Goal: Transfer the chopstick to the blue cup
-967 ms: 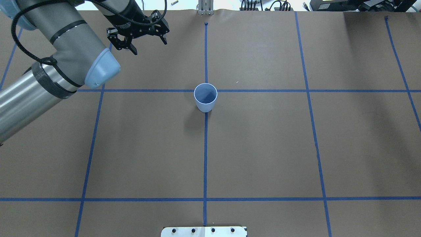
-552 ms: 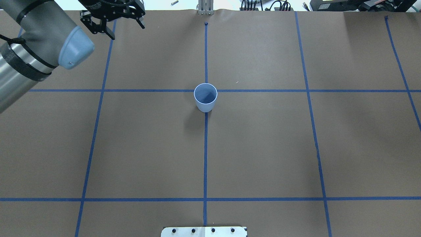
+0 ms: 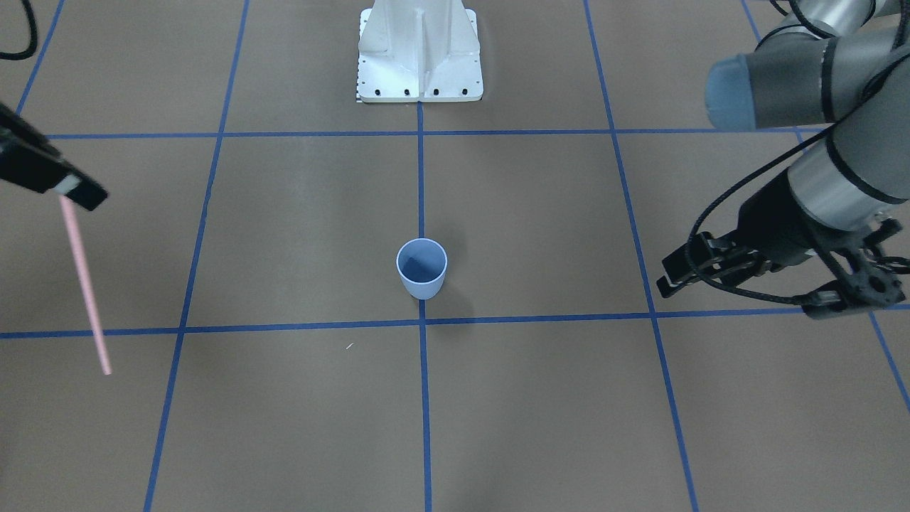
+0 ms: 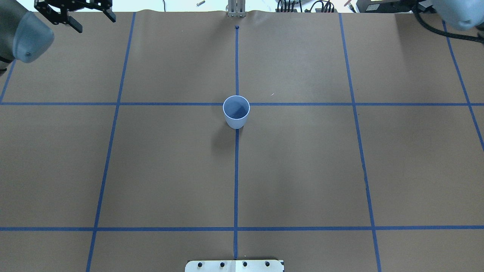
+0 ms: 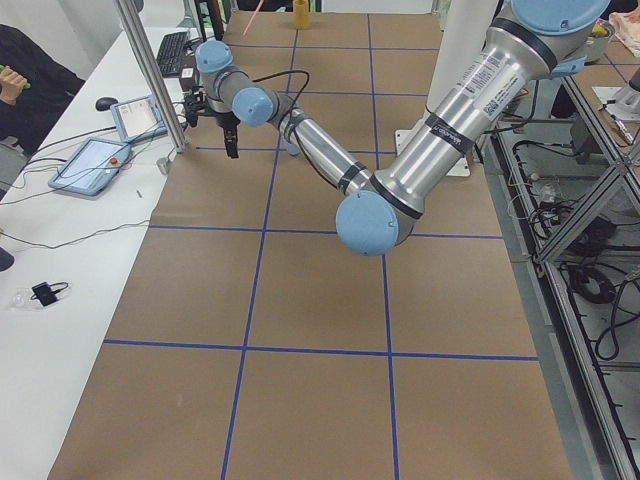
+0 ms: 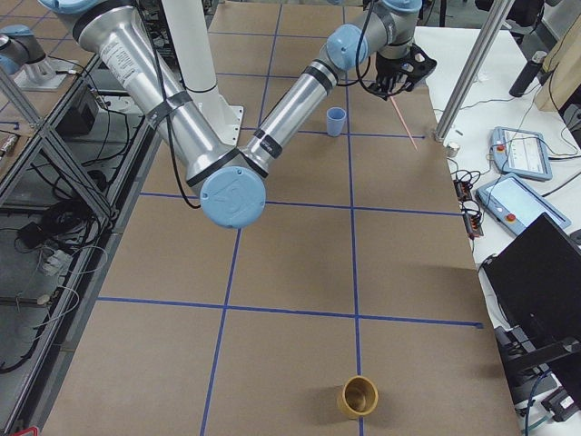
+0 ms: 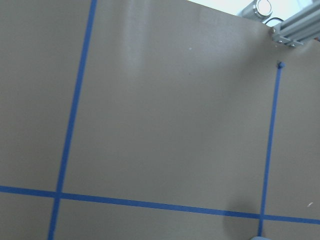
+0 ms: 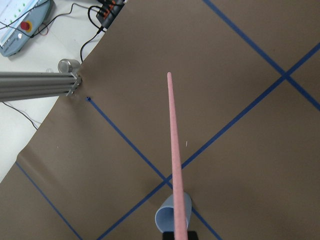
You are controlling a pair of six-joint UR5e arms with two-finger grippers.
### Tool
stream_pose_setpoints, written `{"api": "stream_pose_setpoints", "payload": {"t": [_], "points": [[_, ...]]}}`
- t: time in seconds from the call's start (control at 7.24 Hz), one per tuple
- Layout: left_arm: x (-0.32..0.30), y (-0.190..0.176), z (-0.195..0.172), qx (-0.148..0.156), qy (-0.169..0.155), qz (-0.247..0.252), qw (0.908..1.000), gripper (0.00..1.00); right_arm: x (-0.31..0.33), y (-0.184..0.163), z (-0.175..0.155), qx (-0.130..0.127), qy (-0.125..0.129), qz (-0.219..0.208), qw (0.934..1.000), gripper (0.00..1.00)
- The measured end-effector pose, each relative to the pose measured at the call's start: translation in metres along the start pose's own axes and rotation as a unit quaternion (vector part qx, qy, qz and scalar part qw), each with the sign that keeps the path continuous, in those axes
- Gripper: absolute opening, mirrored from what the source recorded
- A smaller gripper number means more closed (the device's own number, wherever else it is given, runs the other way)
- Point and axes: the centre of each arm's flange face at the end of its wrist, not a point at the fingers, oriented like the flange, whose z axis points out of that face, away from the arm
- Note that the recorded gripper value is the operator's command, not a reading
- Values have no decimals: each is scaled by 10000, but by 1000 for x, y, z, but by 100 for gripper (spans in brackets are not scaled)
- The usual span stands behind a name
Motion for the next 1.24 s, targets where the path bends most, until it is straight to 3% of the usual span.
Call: {"api": "stream_pose_setpoints", "payload": {"t": [0.41,0.69,1.24], "points": [[-30,-4,1,-12,-78,113,9999,98,-21,117,84,-90,282,10,9996,0],[-40,-2,6,-48,-110,77,9999,98,-22,175,118,-231,399,5,9989,0],[-52,-3,12,-77,-184,194,9996,98,-10,239,183,-266,689,-263,9969,0]]}}
